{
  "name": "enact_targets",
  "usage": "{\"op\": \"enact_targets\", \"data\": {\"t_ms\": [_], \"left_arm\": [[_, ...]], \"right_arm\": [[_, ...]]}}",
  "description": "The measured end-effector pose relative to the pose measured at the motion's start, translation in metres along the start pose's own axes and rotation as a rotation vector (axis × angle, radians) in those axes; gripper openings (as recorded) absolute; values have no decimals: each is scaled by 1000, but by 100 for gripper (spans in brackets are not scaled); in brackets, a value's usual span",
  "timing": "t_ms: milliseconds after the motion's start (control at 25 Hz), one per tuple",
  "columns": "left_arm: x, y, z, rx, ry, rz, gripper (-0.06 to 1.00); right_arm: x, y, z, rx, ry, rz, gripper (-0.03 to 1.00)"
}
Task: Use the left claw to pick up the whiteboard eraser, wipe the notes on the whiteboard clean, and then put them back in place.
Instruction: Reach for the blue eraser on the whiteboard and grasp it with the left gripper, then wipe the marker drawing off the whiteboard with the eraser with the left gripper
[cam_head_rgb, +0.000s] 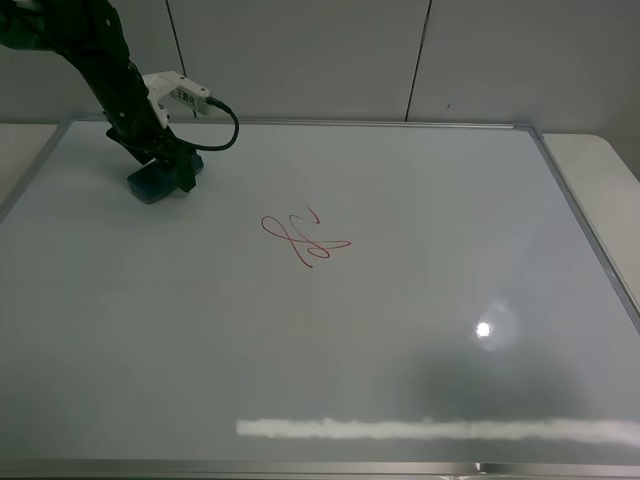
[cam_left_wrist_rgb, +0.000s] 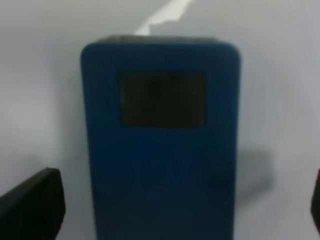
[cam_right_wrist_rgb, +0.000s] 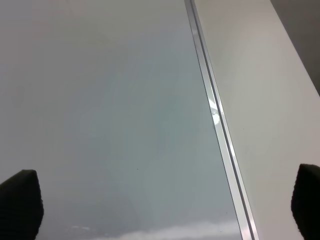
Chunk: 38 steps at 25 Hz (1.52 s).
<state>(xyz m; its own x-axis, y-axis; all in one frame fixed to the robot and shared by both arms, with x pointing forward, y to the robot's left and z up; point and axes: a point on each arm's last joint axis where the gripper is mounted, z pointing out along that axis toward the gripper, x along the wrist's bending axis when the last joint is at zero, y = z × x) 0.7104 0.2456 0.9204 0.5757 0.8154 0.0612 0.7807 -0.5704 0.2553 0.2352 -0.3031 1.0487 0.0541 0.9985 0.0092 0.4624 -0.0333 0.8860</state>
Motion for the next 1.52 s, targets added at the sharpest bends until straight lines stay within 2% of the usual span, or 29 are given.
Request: {"op": "enact_targets", "data": {"t_ms": [880,960,1080,1520], "left_arm": [[0,-3,12,26,-7,2,99],[0,-3,12,26,-7,1,89],[0,-3,12,28,-8,-4,54],[-3,-6,9,70,-27,-63,55]], "right_arm": [[0,0,0,0,0,0,99],[0,0,0,0,0,0,99],[0,0,0,0,0,0,99],[0,0,0,0,0,0,99]]}}
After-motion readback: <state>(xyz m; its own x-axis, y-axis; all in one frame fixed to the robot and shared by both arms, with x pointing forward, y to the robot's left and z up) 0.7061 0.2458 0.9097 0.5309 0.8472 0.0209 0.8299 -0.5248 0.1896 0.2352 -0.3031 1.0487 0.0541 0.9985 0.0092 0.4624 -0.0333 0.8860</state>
